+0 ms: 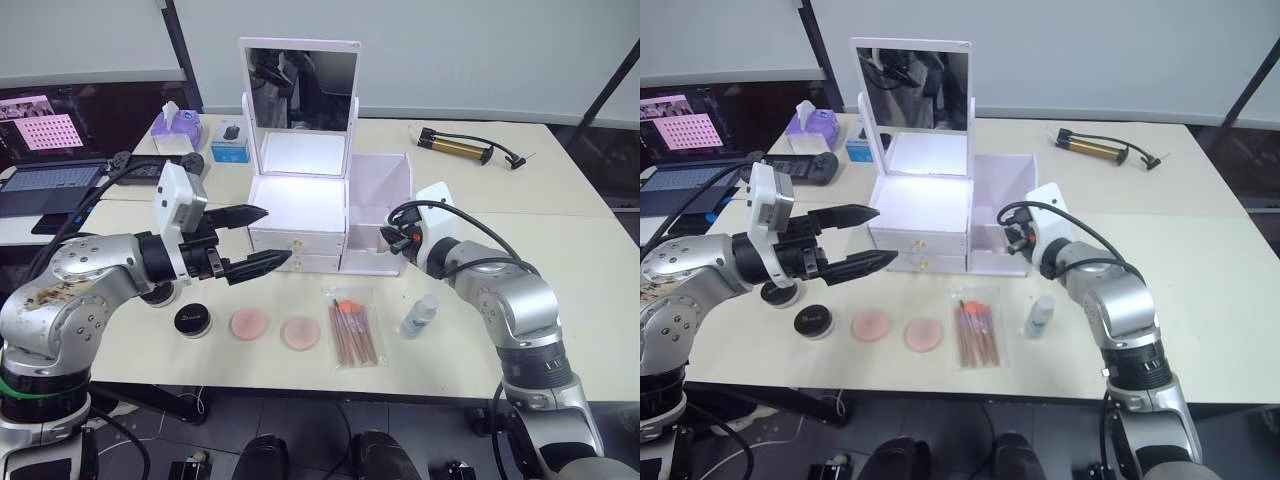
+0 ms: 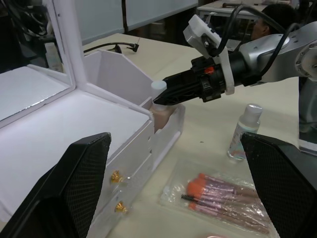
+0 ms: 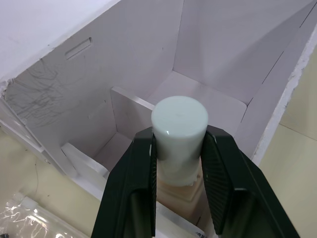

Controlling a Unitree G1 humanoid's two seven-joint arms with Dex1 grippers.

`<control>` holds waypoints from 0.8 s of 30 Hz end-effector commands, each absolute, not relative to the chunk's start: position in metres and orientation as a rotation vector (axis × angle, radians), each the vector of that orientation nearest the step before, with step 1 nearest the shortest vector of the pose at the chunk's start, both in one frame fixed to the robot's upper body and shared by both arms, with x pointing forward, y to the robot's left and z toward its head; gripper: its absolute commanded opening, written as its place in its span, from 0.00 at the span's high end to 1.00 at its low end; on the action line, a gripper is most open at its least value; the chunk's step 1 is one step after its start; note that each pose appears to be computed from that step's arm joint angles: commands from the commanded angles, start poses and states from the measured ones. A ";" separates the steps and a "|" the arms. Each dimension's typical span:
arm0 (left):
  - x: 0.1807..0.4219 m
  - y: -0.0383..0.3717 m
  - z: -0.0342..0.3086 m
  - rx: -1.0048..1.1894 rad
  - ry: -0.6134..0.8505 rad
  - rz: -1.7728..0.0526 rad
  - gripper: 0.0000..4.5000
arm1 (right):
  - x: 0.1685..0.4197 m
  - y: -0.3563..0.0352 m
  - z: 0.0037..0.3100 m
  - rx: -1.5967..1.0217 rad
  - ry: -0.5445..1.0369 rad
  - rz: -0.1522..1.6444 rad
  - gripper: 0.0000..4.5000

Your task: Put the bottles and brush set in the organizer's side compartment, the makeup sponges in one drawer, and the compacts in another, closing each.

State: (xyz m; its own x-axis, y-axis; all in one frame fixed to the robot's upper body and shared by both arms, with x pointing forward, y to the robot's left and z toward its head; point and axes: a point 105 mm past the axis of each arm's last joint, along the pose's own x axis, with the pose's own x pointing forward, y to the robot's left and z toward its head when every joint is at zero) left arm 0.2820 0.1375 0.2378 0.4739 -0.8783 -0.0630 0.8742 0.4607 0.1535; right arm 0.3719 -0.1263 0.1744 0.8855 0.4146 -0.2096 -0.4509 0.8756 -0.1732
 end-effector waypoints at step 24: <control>0.293 0.307 0.208 -0.029 -0.136 -0.454 0.00 | 0.338 -0.304 0.235 -0.125 -0.107 0.297 0.00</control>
